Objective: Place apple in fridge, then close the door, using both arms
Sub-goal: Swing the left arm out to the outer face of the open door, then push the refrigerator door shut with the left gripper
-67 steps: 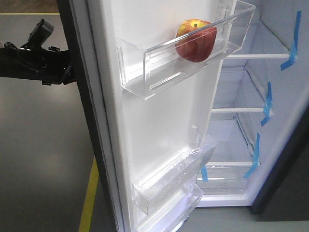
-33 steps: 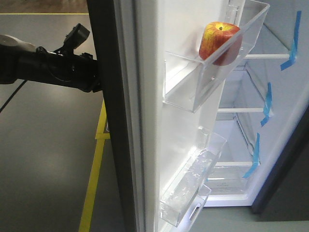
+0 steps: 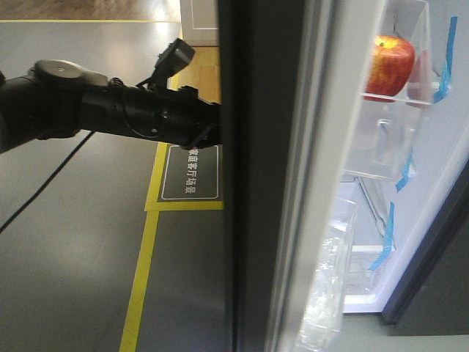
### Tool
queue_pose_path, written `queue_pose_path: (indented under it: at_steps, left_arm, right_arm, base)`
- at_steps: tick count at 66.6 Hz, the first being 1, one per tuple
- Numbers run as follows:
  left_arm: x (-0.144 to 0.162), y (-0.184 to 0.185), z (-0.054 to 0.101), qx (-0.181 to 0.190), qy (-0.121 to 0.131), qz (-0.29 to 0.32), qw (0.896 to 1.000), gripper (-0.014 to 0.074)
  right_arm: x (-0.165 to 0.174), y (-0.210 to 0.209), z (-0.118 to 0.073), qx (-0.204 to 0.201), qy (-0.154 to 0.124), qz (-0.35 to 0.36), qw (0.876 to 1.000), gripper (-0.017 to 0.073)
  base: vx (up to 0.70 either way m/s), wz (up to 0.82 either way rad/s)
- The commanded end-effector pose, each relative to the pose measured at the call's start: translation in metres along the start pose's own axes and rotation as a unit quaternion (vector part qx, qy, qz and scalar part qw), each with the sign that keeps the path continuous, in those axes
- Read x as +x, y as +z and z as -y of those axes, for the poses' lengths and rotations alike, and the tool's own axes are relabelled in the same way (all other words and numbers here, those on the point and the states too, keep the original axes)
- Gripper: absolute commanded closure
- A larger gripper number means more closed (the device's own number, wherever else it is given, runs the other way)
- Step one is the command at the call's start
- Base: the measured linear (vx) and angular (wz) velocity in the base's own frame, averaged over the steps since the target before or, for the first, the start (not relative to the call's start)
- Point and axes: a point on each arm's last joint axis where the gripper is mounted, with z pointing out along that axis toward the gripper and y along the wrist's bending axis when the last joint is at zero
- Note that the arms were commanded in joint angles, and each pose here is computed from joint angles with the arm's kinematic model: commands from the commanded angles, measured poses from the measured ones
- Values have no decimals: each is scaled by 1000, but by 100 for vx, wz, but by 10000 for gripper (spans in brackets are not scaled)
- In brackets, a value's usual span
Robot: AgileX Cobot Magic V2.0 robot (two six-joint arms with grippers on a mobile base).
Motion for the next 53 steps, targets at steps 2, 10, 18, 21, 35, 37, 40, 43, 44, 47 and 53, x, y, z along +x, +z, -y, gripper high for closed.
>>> queue_pose_path:
  at_steps: [2,10,18,21,35,37,40,43,44,47,53]
  left_arm:
    - [-13,-1,45,54,16,44,997,600]
    - [-7,14,59,61,28,45,997,600]
    - [-2,29,74,64,45,54,996,600]
    - [-1,33,78,59,49,62,995,600]
    - [4,48,97,59,64,94,992,600]
    - [4,49,99,60,65,95,991,600]
    - [5,50,101,62,68,96,991,600]
    - [5,50,101,64,69,95,991,600]
    - [5,50,101,65,68,95,991,600]
    - [6,50,102,69,68,93,991,600]
    - [8,49,105,83,74,83,990,600]
  right_arm:
    - [-11,-4,-3,-6,-1,35,999,-28]
    - [-11,-4,-3,-6,-1,35,999,-28]
    - [-11,-4,-3,-6,-1,35,999,-28]
    - [-11,-4,-3,-6,-1,35,999,-28]
    - [-11,-4,-3,-6,-1,35,999,-28]
    - [-11,-4,-3,-6,-1,35,999,-28]
    - [-11,-4,-3,-6,-1,35,999,-28]
    - [-11,-4,-3,-6,-1,35,999,-28]
    - [-11,-4,-3,-6,-1,35,999,-28]
    - [-11,-4,-3,-6,-1,35,999,-28]
    - [-11,-4,-3,-6,-1,35,999,-28]
  base:
    - [0,0]
    - [0,0]
    - [0,0]
    - [0,0]
    - [0,0]
    - [0,0]
    - [0,0]
    - [0,0]
    - [0,0]
    - [0,0]
    - [0,0]
